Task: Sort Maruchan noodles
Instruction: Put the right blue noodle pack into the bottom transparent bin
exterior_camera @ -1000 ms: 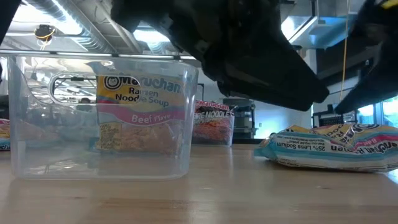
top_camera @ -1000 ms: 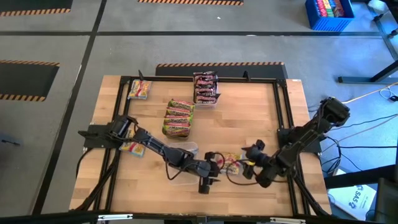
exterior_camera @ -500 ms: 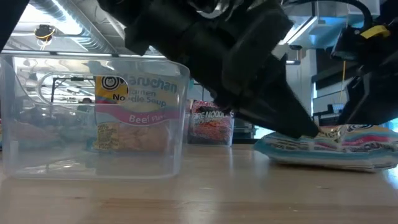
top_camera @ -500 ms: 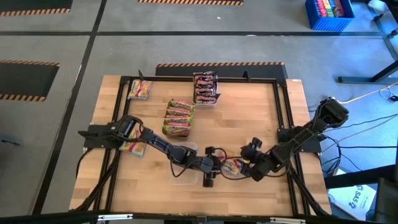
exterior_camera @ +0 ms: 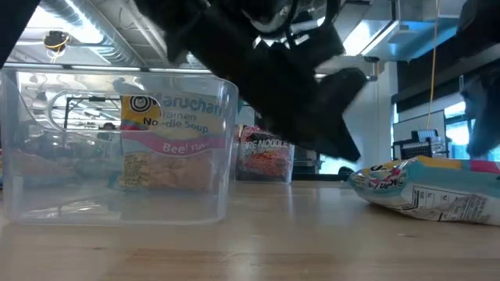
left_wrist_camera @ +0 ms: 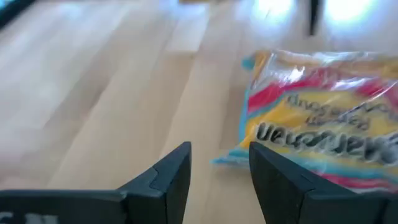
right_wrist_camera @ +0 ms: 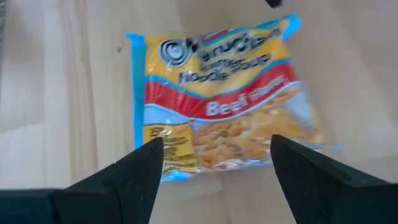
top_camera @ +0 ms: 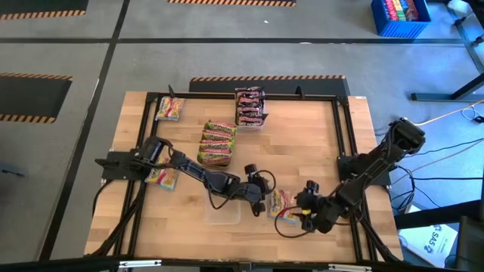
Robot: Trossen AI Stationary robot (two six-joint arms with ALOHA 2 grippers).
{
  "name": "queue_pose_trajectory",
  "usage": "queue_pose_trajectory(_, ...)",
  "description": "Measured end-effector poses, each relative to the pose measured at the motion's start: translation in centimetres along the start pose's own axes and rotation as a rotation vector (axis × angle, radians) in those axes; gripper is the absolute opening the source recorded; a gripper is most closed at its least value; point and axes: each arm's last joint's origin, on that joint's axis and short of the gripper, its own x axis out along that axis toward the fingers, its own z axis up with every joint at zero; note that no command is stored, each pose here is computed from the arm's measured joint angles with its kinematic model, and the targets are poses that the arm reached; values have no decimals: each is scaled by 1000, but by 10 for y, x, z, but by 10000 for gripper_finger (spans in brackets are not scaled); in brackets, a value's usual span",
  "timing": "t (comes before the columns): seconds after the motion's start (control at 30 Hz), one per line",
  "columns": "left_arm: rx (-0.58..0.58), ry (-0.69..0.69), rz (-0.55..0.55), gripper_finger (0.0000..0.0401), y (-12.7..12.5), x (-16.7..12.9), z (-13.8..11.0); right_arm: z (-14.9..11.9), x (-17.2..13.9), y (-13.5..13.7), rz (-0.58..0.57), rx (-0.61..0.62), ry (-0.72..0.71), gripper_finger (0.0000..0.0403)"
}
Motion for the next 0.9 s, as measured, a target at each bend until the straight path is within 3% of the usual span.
queue_pose_trajectory(0.17,-2,-36,-137,154,-20,-24,13,9,-8,0,-83,-19,-47,280)
queue_pose_trajectory(0.4,41,-38,-304,154,-44,-31,5,17,3,-22,-250,26,-119,280)
queue_pose_trajectory(0.67,11,-38,-346,154,-41,-15,-3,17,20,-55,-358,92,-47,280)
queue_pose_trajectory(0.9,-33,24,-308,154,-21,-2,-5,16,23,-54,-287,121,-3,280)
